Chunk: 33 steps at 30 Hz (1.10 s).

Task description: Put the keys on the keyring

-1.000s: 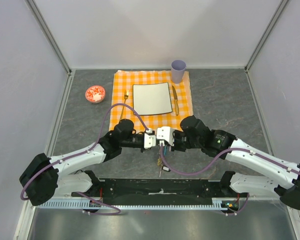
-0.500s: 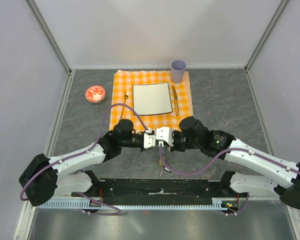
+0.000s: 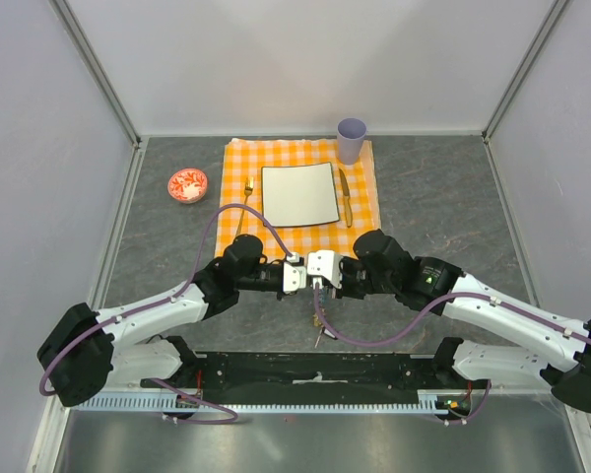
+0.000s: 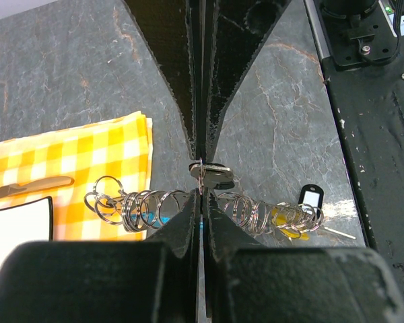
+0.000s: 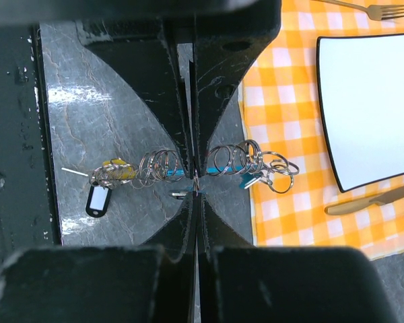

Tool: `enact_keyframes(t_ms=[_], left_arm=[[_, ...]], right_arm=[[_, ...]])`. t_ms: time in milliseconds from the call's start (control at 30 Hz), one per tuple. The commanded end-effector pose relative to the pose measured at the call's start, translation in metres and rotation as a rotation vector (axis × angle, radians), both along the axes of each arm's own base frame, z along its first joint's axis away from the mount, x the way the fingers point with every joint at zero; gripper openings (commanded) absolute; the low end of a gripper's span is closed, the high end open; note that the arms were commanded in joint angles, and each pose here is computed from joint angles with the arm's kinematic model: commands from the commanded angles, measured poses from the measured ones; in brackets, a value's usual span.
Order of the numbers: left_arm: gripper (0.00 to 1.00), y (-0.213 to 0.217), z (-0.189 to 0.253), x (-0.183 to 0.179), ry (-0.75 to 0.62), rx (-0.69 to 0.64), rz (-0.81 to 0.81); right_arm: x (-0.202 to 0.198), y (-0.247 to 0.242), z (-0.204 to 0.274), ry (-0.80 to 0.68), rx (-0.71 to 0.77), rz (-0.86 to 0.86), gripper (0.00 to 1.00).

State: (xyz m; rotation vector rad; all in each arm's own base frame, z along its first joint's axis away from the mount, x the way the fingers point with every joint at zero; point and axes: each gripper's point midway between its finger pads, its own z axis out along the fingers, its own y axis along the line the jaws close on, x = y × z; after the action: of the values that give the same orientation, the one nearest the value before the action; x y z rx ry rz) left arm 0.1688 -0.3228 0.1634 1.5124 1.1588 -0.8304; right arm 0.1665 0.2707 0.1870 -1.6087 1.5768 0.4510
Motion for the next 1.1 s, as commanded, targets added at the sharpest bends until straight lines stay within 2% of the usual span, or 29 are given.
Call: enact_keyframes(t_ms=[0,1067], left_arm=[[0.02,-0.0079,0.0351,-0.0002,-0.106,-0.091,-0.039],[0.02,-0.0075,0.0377,0.0071,-0.105,-0.093,0.002]], right_arm=[[0.0044,-0.0016,0.003,-0.026,0.01,-0.025,0.0],[-0.0027,0.0004,0.0091,-0.013,0.033,0.007,0.0]])
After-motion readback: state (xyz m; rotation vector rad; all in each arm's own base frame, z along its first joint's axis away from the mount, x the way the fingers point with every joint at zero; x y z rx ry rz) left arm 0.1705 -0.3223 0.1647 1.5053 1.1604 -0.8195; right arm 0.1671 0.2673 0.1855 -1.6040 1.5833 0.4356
